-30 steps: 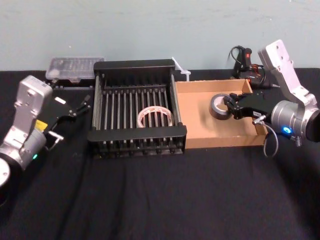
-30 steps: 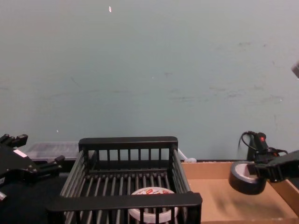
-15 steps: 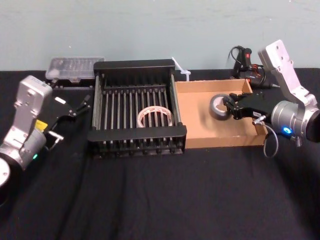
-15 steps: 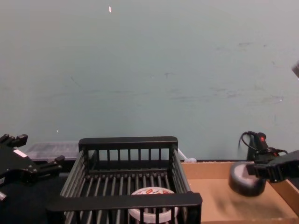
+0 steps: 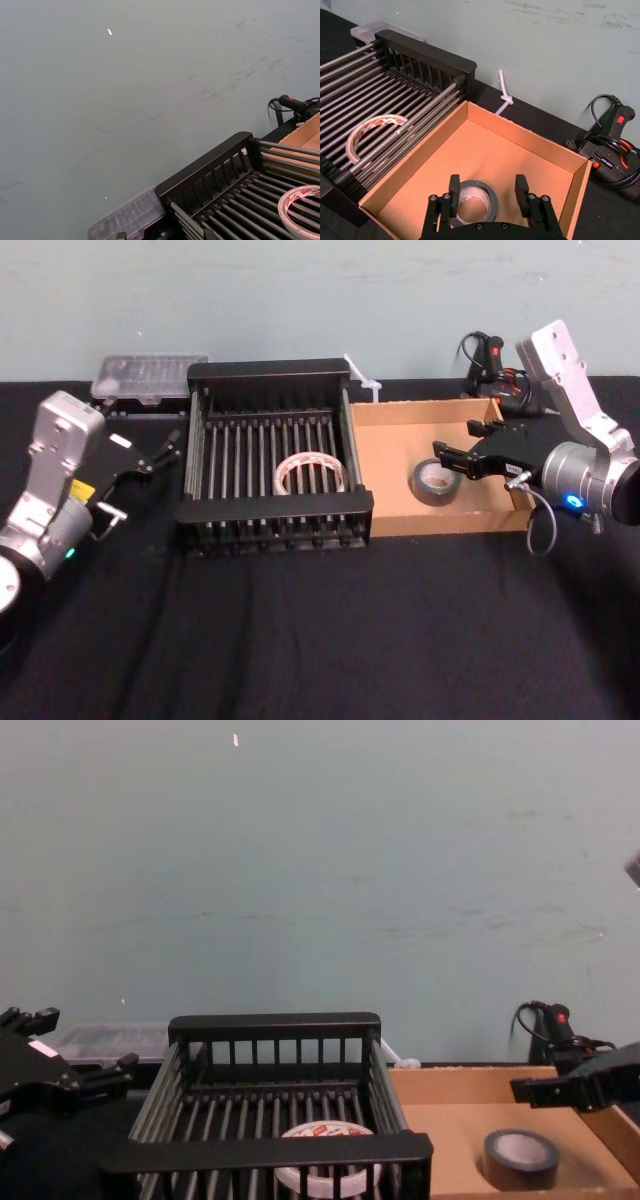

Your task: Pick up the white tape and place it into the black box , Pick up the silver tape and place it into the brown box.

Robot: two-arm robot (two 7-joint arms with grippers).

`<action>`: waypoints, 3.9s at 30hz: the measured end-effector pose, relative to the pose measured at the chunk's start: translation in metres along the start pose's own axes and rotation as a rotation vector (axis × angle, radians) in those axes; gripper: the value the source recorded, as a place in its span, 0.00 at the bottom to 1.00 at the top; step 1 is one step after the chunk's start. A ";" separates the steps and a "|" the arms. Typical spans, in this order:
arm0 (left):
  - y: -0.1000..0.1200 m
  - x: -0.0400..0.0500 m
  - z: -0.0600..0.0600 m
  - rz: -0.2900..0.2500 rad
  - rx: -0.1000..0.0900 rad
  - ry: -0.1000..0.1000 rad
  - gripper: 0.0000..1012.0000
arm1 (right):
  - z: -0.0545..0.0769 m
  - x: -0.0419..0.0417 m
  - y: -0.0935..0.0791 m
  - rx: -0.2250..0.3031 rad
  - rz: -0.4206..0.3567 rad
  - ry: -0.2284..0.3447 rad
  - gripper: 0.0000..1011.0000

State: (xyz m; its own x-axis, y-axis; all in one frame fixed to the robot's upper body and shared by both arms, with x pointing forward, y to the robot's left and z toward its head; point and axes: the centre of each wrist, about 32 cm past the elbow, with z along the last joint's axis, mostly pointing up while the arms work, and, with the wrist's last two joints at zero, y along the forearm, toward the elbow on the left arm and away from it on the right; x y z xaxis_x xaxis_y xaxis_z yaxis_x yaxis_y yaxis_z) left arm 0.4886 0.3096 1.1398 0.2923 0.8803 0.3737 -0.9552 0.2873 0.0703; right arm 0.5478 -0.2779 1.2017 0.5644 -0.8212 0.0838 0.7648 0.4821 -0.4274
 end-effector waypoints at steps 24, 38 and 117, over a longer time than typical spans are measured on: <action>0.000 0.0000 0.000 0.000 0.000 0.000 0.99 | -0.001 -0.0005 -0.005 0.033 -0.014 -0.003 0.99; 0.000 0.0000 0.000 0.000 0.000 0.000 0.99 | -0.028 -0.0372 -0.042 0.205 -0.240 -0.109 0.99; 0.000 0.0000 0.000 0.000 0.000 0.000 0.99 | -0.074 -0.0697 -0.050 0.266 -0.398 -0.211 0.99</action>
State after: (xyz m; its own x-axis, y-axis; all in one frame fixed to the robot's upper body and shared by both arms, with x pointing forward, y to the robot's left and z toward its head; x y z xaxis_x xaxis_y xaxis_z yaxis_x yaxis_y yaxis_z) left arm 0.4886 0.3097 1.1398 0.2922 0.8803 0.3737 -0.9553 0.2873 0.0703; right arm 0.4470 -0.2675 1.1512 0.2437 -0.8904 0.3844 0.9698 0.2288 -0.0849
